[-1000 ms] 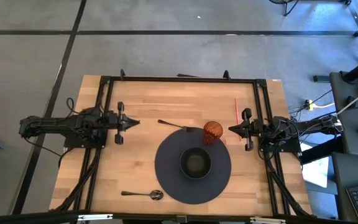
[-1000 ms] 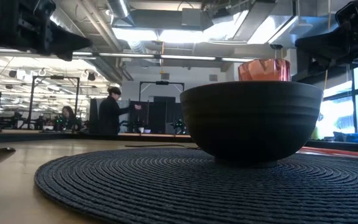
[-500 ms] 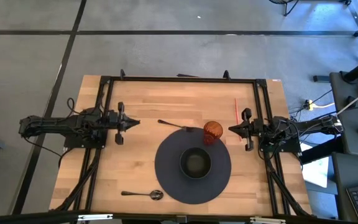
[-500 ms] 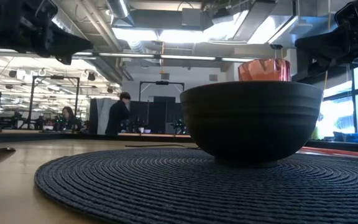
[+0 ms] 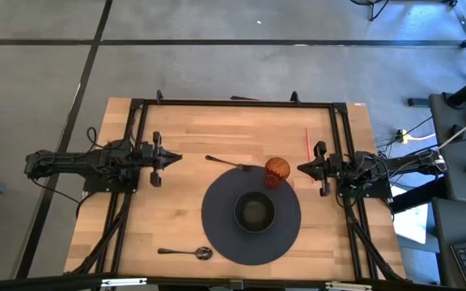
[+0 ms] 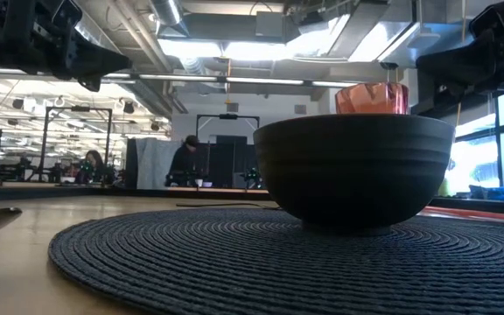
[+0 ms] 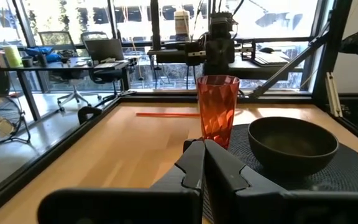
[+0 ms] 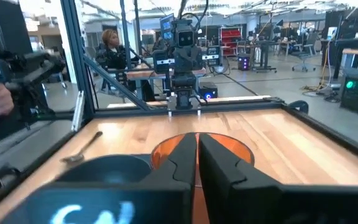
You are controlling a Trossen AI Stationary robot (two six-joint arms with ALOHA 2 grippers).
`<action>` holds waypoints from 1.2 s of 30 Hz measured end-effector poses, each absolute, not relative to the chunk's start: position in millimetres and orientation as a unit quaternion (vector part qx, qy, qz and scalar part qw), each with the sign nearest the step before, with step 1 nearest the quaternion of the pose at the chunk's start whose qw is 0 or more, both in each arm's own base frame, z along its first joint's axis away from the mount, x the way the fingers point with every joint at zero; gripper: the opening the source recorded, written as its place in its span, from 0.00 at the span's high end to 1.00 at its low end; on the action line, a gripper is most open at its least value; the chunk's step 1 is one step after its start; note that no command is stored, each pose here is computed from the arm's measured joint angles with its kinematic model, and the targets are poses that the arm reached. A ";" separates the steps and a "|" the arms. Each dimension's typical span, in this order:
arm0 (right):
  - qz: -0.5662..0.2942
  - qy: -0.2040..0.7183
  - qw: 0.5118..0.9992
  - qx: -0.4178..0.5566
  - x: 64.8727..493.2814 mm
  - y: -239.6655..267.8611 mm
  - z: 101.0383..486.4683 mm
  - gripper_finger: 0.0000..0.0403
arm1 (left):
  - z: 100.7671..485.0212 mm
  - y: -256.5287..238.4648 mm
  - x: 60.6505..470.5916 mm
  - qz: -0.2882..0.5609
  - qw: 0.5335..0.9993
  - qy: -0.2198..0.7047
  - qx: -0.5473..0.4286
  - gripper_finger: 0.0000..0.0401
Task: Pick & Place Utensil
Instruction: Put the orange straw into the orange cup
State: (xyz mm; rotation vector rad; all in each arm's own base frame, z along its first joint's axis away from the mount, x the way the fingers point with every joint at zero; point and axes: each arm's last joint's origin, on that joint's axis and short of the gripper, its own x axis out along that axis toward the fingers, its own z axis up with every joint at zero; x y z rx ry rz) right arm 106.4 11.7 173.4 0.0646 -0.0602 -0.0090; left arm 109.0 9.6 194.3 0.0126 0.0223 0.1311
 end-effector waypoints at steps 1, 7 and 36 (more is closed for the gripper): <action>-0.004 -0.034 0.999 0.042 106.4 11.7 174.1 0.95 | 194.4 9.6 109.0 0.065 0.998 0.011 0.006 0.99; -0.004 -0.043 0.998 0.044 106.2 11.6 175.9 0.95 | 194.0 9.6 109.0 0.065 0.998 0.013 0.006 1.00; -0.048 -0.089 0.995 0.014 104.8 9.0 185.1 0.95 | 193.8 9.7 109.0 0.067 0.997 0.016 0.024 0.99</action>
